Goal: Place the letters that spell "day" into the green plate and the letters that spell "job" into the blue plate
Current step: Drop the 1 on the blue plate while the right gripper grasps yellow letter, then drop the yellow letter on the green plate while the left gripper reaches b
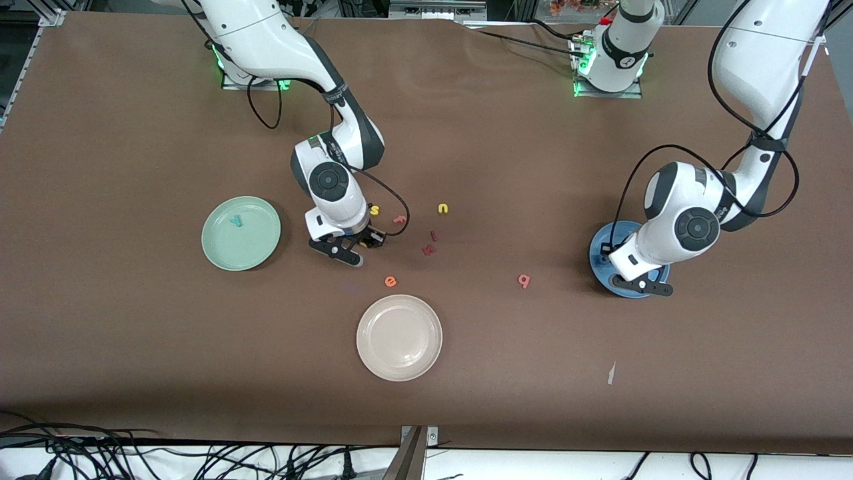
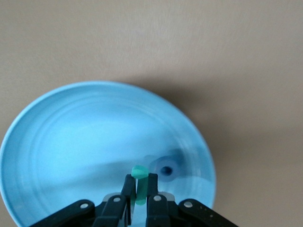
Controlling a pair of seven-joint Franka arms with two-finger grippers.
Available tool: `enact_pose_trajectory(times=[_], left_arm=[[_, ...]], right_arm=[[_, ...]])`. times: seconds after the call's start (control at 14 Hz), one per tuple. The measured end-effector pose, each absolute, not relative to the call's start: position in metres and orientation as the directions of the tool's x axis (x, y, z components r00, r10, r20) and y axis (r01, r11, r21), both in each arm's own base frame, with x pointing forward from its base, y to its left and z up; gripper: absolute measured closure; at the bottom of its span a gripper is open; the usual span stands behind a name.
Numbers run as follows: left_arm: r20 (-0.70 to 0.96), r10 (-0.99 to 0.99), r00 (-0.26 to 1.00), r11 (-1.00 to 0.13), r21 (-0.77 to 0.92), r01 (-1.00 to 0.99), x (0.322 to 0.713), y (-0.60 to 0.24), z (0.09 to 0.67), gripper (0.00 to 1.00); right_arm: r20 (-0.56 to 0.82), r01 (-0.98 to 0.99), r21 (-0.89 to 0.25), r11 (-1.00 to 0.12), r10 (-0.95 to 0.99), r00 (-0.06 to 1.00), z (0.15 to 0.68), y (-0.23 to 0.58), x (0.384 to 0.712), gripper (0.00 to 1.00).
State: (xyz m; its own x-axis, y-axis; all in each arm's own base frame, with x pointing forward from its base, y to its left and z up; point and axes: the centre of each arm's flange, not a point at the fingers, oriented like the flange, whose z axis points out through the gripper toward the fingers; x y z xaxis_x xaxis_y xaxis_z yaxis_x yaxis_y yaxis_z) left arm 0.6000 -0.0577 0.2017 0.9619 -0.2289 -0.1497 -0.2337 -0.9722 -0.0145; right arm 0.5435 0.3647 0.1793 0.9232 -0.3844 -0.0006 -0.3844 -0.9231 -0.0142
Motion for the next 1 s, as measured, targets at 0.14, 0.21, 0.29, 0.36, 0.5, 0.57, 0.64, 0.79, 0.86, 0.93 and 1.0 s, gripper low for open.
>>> enact_pose_trajectory(times=[0.14, 0.21, 0.29, 0.36, 0.5, 0.57, 0.64, 0.79, 0.86, 0.93, 1.0], left_arm=[[-0.151, -0.244, 0.958, -0.969, -0.01, -0.249, 0.606, -0.055, 0.214, 0.67], [-0.157, -0.226, 0.961, -0.974, 0.004, -0.228, 0.613, -0.06, 0.229, 0.56], [-0.153, -0.208, 0.966, -0.978, 0.022, -0.207, 0.621, -0.071, 0.245, 0.47], [-0.141, -0.186, 0.972, -0.983, 0.035, -0.182, 0.628, -0.087, 0.26, 0.35], [-0.123, -0.124, 0.985, -0.992, 0.043, -0.119, 0.634, -0.132, 0.273, 0.18], [-0.119, -0.109, 0.987, -0.994, 0.043, -0.105, 0.635, -0.157, 0.272, 0.06], [-0.117, -0.113, 0.987, -0.993, 0.046, -0.108, 0.636, -0.184, 0.267, 0.0], [-0.117, -0.15, 0.982, -0.988, 0.059, -0.144, 0.637, -0.234, 0.252, 0.0], [-0.121, -0.171, 0.978, -0.984, 0.063, -0.164, 0.636, -0.252, 0.242, 0.0], [-0.124, -0.195, 0.973, -0.98, 0.056, -0.189, 0.636, -0.265, 0.232, 0.0], [-0.125, -0.22, 0.967, -0.975, 0.035, -0.217, 0.636, -0.27, 0.223, 0.0]], right_arm=[[-0.01, -0.366, 0.031, -0.93, -0.367, 0.93, 0.192, 0.357, 0.553, 0.72], [-0.022, -0.343, 0.058, -0.937, -0.345, 0.938, 0.205, 0.349, 0.561, 0.72], [-0.036, -0.318, 0.081, -0.945, -0.322, 0.946, 0.222, 0.341, 0.568, 0.72], [-0.049, -0.291, 0.095, -0.952, -0.297, 0.954, 0.238, 0.331, 0.573, 0.72], [-0.067, -0.237, 0.116, -0.964, -0.246, 0.967, 0.265, 0.305, 0.582, 0.72], [-0.081, -0.202, 0.128, -0.971, -0.213, 0.974, 0.275, 0.287, 0.587, 0.72], [-0.093, -0.163, 0.136, -0.977, -0.177, 0.98, 0.284, 0.265, 0.591, 0.72], [-0.113, -0.107, 0.142, -0.984, -0.124, 0.986, 0.293, 0.219, 0.595, 0.72], [-0.123, -0.079, 0.142, -0.987, -0.097, 0.988, 0.291, 0.198, 0.593, 0.72], [-0.124, -0.055, 0.138, -0.989, -0.073, 0.99, 0.286, 0.179, 0.589, 0.72], [-0.105, -0.039, 0.131, -0.991, -0.053, 0.993, 0.276, 0.163, 0.584, 0.72]])
